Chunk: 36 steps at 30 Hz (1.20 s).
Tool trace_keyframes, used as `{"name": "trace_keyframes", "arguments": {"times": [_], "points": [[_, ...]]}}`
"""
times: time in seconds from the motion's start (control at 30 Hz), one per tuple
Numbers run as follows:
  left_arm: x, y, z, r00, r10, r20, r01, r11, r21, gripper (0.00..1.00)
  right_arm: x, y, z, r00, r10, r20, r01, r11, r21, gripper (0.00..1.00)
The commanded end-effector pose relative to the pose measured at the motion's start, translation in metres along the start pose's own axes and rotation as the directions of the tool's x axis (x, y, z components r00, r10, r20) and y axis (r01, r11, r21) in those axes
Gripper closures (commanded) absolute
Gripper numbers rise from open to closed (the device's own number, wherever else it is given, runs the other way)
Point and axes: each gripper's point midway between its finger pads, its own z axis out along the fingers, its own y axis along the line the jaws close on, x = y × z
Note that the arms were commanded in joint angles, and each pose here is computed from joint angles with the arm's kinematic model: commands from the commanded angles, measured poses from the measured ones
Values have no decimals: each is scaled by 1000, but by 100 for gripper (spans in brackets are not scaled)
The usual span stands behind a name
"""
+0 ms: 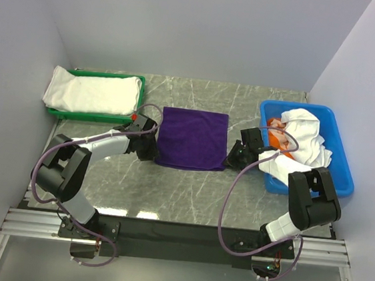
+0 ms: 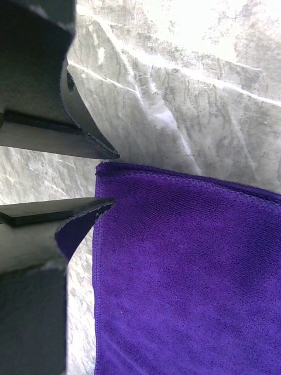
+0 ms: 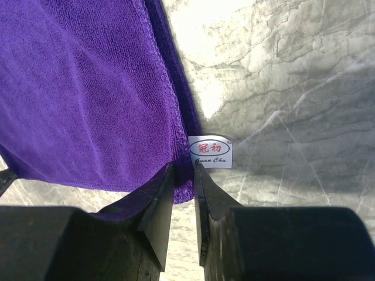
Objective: Fold and stack the towels
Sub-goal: Fold the towel
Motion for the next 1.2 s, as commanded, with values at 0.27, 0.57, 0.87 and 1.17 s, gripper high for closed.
{"name": "trace_keyframes", "arguments": {"times": [0.27, 0.57, 0.87, 1.17], "points": [[-11, -9, -3, 999, 13, 30, -13, 1000, 8, 63, -17, 25, -23, 997, -21, 73, 26, 997, -70, 79], [-12, -10, -4, 999, 19, 32, -19, 1000, 11, 64, -15, 22, -24, 997, -27, 72, 31, 998, -57, 91], [-13, -11, -5, 999, 19, 32, -19, 1000, 11, 80, -11, 18, -18, 998, -25, 56, 28, 998, -56, 100], [-14, -12, -3, 999, 16, 29, -16, 1000, 9, 82, -8, 16, -13, 999, -29, 42, 32, 998, -51, 100]]}}
